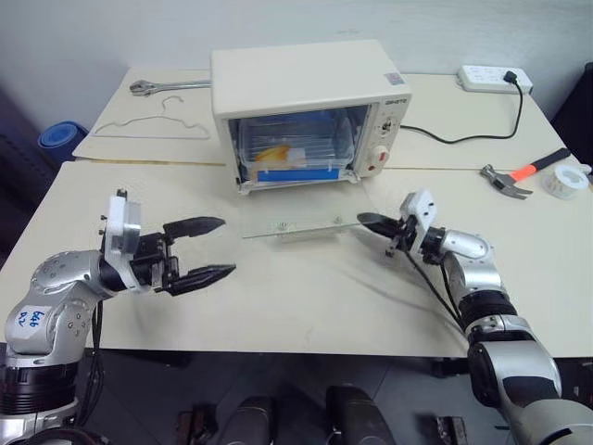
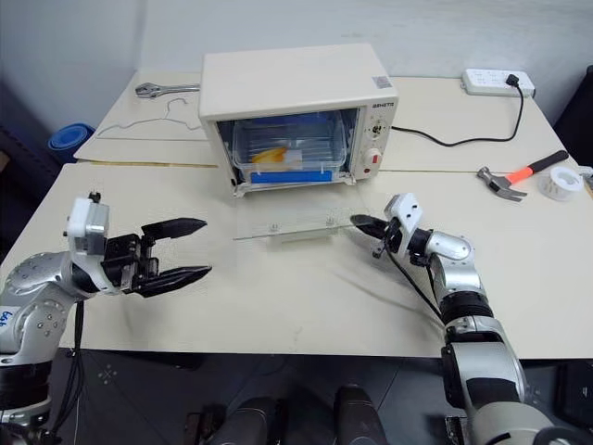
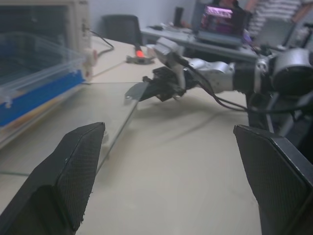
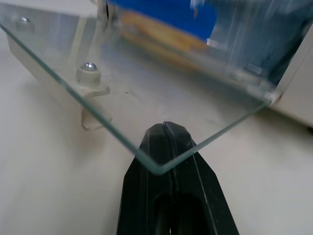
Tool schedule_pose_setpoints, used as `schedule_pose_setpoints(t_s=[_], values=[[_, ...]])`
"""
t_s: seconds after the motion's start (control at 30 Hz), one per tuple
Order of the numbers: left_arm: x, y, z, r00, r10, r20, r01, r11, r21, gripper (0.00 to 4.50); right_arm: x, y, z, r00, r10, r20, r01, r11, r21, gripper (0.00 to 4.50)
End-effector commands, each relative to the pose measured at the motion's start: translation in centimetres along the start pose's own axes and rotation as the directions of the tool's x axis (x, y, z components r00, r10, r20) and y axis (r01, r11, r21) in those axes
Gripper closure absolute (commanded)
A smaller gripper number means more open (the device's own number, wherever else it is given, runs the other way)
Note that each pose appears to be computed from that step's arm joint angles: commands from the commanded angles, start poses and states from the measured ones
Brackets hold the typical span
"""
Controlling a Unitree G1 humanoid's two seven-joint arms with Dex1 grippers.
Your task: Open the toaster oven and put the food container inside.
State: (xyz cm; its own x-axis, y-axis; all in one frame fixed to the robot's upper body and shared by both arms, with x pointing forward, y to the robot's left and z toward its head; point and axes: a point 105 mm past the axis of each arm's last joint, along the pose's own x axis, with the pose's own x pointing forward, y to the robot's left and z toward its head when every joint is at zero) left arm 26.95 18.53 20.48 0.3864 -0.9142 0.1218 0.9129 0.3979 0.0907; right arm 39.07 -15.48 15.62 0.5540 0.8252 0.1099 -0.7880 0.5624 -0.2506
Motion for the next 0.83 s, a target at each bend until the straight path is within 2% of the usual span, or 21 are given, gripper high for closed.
schedule_pose_setpoints(t_s=[0.03, 0.17, 0.23, 0.27, 0.33, 0.53, 0.7, 0.83], values=[[-0.8, 1.2, 1.3, 0.989, 0.121, 0.085, -0.123, 0.992, 0.013, 0.02, 0.1, -0.7, 5.2, 0.973, -0.006, 0.230, 0.009, 1.000, -0.011, 4.50], [-1.7, 3.0, 0.4, 0.969, 0.244, 0.039, -0.247, 0.964, 0.099, 0.02, -0.2, -1.2, 9.1, 0.925, -0.042, 0.377, 0.029, 0.999, 0.039, 4.50], [-2.4, 3.4, -0.3, 0.961, 0.276, -0.001, -0.273, 0.950, 0.149, 0.02, -0.9, -0.4, 10.2, 0.923, -0.001, 0.385, -0.023, 0.998, 0.057, 4.50], [-2.8, 3.6, -0.8, 0.956, 0.290, -0.031, -0.282, 0.945, 0.166, 0.00, -1.3, 0.1, 10.4, 0.928, 0.025, 0.372, -0.043, 0.998, 0.039, 4.32], [-3.8, 3.4, -2.0, 0.952, 0.289, -0.100, -0.265, 0.943, 0.200, 0.00, -2.3, 1.4, 10.1, 0.948, 0.081, 0.309, -0.083, 0.997, -0.004, 3.92], [-6.4, 2.5, -5.1, 0.919, 0.299, -0.257, -0.238, 0.940, 0.243, 0.00, -6.5, 5.2, 6.2, 0.974, 0.222, 0.047, -0.215, 0.969, -0.121, 1.79], [-7.5, 1.8, -6.7, 0.889, 0.339, -0.308, -0.261, 0.928, 0.267, 0.00, -9.6, 6.5, 2.9, 0.980, 0.190, -0.057, -0.195, 0.974, -0.113, 0.03], [-7.4, 1.6, -6.9, 0.883, 0.360, -0.302, -0.286, 0.922, 0.262, 0.00, -10.6, 6.8, 1.2, 0.988, 0.131, -0.078, -0.138, 0.987, -0.087, 0.01]])
